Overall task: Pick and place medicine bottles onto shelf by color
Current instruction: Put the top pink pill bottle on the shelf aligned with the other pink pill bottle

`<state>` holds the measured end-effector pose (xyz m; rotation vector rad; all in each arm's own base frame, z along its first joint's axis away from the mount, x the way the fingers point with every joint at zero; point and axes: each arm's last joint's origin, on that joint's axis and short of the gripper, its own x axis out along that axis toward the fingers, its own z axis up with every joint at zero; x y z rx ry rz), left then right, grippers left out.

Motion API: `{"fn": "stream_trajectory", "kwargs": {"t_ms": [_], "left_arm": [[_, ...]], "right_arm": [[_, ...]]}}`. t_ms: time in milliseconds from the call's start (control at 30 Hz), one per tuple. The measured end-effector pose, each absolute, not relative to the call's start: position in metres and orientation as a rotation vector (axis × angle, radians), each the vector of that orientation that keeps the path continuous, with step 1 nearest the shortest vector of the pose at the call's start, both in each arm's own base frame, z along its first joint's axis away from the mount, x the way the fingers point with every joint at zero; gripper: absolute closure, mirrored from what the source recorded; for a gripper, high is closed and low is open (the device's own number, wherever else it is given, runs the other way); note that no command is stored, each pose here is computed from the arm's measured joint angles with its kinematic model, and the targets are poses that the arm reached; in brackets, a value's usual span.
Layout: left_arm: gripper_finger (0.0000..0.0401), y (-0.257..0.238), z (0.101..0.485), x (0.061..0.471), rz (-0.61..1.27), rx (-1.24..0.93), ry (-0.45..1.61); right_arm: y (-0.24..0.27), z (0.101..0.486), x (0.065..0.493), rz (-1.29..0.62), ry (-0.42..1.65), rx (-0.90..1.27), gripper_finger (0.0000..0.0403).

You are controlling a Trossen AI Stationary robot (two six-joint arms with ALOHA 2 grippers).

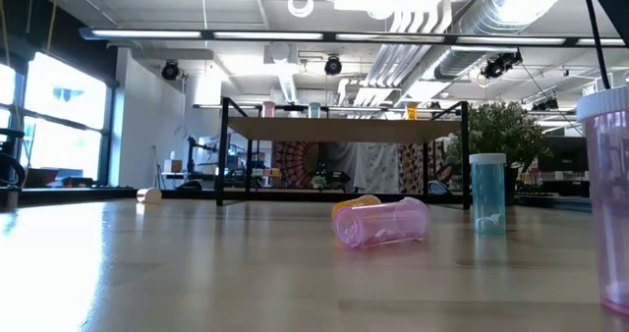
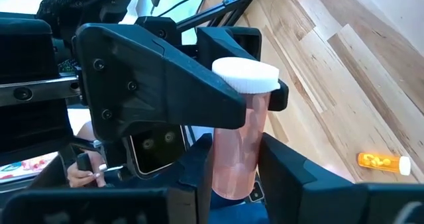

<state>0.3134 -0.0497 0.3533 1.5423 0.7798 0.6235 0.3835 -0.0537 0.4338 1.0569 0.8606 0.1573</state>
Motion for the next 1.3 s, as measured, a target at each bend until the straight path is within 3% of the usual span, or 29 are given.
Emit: {"fn": "stream_trajectory", "kwargs": {"t_ms": [500,867,1300], "left_arm": [[0.022,-0.049,0.354,0.312,0.702,1.466,0.802],[0.022,-0.059,0.36,0.308,0.748,1.381,0.726],[0.0221,-0.049,0.395,0.283,0.866,1.214,0.592]], "right_arm": [[-0.055,0.434,0.384,0.111,0.85,1.065,0.031],[-0.066,0.432,0.38,0.033,0.837,1.007,0.031],[-0.096,0.429,0.373,-0.053,0.798,0.851,0.0311]]}}
